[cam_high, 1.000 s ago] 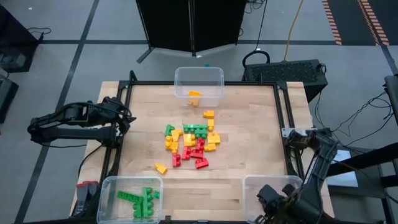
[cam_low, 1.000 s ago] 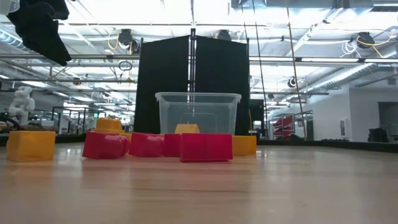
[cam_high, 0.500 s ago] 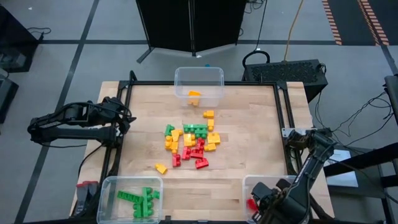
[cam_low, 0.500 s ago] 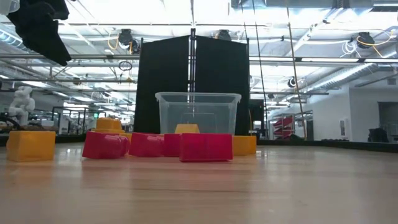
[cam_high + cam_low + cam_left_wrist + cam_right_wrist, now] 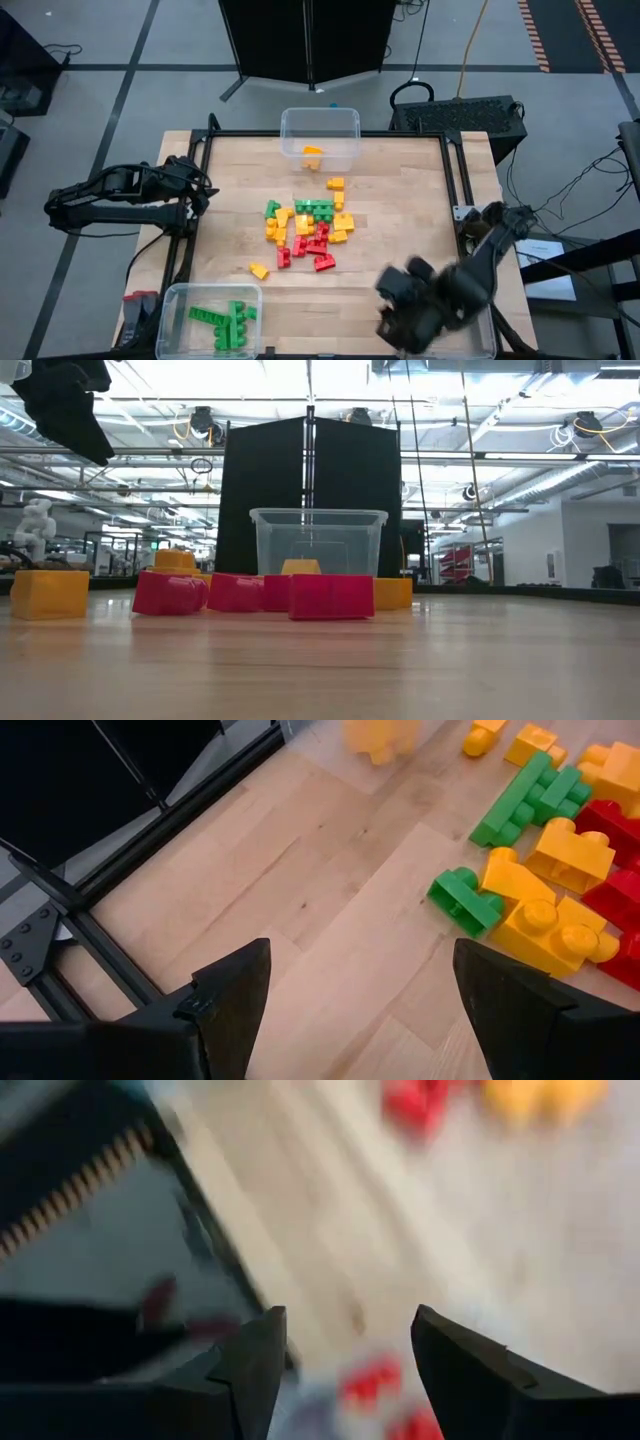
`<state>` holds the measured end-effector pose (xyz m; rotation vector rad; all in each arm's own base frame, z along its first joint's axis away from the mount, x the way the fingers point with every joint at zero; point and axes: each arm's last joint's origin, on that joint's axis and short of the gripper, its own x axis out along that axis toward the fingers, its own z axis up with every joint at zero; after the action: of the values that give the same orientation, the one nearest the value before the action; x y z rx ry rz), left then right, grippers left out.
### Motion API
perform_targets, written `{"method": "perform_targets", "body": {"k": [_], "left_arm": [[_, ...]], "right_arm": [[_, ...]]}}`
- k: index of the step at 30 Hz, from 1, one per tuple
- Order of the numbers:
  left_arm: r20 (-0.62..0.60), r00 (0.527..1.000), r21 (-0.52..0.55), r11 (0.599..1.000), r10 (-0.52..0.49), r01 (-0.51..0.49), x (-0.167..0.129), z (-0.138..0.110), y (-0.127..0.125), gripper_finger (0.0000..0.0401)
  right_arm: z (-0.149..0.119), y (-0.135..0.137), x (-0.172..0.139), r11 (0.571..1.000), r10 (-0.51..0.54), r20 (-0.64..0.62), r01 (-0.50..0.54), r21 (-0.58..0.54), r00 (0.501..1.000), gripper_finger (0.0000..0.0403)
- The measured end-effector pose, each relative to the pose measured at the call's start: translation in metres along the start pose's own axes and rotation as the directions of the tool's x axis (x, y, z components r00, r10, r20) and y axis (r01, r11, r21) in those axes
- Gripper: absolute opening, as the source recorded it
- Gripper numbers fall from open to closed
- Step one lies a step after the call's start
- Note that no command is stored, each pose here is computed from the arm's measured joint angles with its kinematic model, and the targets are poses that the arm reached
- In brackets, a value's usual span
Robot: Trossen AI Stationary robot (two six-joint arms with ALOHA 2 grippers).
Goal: Sort blocks
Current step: Put the red game piece into the bottom right transparent bin
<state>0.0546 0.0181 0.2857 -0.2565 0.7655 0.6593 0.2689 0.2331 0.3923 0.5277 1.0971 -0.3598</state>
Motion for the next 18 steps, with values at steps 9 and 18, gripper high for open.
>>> {"method": "perform_targets", "body": {"k": [9,18], "left_arm": [[0.000,1.000,-0.001,1.000,0.000,0.000,0.000,0.000,0.000,0.0287],[-0.001,1.000,0.000,1.000,0.000,0.000,0.000,0.000,0.000,0.0287]], "right_arm": [[0.108,-0.007,0.021,0.916,0.117,0.302,0.015,-0.401,0.946,0.0206],[0.154,-0.026,0.127,0.841,0.014,-0.032,-0.029,-0.541,0.999,0.0206]]}}
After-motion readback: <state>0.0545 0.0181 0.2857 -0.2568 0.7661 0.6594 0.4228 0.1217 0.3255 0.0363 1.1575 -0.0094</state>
